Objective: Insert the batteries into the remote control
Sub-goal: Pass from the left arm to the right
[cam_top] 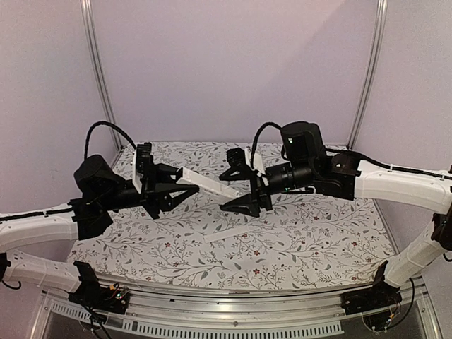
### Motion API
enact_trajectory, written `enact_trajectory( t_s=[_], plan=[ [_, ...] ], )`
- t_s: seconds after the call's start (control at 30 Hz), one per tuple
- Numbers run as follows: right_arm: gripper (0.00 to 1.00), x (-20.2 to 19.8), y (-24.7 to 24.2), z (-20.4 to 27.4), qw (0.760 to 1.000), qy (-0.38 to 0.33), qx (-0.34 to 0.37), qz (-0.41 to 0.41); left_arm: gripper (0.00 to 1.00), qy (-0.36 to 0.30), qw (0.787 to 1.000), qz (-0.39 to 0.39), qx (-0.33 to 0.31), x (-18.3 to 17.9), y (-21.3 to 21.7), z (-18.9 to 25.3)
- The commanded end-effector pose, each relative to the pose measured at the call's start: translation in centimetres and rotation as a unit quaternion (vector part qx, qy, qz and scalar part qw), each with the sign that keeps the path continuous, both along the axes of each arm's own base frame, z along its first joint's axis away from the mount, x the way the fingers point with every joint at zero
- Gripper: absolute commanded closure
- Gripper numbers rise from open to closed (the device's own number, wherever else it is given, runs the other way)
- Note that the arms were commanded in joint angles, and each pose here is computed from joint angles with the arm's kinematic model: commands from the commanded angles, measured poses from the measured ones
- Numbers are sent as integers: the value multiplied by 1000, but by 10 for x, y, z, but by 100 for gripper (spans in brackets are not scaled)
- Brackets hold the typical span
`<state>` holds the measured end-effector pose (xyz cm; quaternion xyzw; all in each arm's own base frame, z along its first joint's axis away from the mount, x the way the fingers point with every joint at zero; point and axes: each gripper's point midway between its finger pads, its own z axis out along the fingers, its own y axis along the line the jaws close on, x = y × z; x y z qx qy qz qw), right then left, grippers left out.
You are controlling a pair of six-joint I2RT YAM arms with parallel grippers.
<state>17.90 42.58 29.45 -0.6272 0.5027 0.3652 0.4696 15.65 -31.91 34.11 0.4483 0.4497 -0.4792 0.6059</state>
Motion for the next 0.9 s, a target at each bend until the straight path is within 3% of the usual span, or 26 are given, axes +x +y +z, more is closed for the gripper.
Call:
enact_trajectory(
  t_s=[0.0,0.2,0.37,0.4,0.47,0.53,0.7,0.87],
  plan=[
    [31,-11,7,3,999,19,-2,30,100,-29,999,-19,-3,-11,-1,2],
    [64,-17,8,4,999,23,3,47,100,-21,1000,-15,3,-8,-4,-2],
    [81,-14,4,-3,999,16,-6,33,99,-4,1000,-1,9,-3,-4,0],
    [81,-11,1,-5,1000,13,-10,22,84,2,1000,6,7,-1,-3,2],
    [83,-6,-4,-15,1000,11,-25,-1,32,15,999,31,4,6,2,6],
    [83,-1,-12,-28,999,13,-46,-23,5,31,998,62,2,14,8,7],
    [84,13,-45,-96,983,40,-151,-100,0,55,992,110,0,20,26,10],
    [85,3,-77,-182,942,109,-287,-136,0,65,985,160,-16,27,46,8]
  ],
)
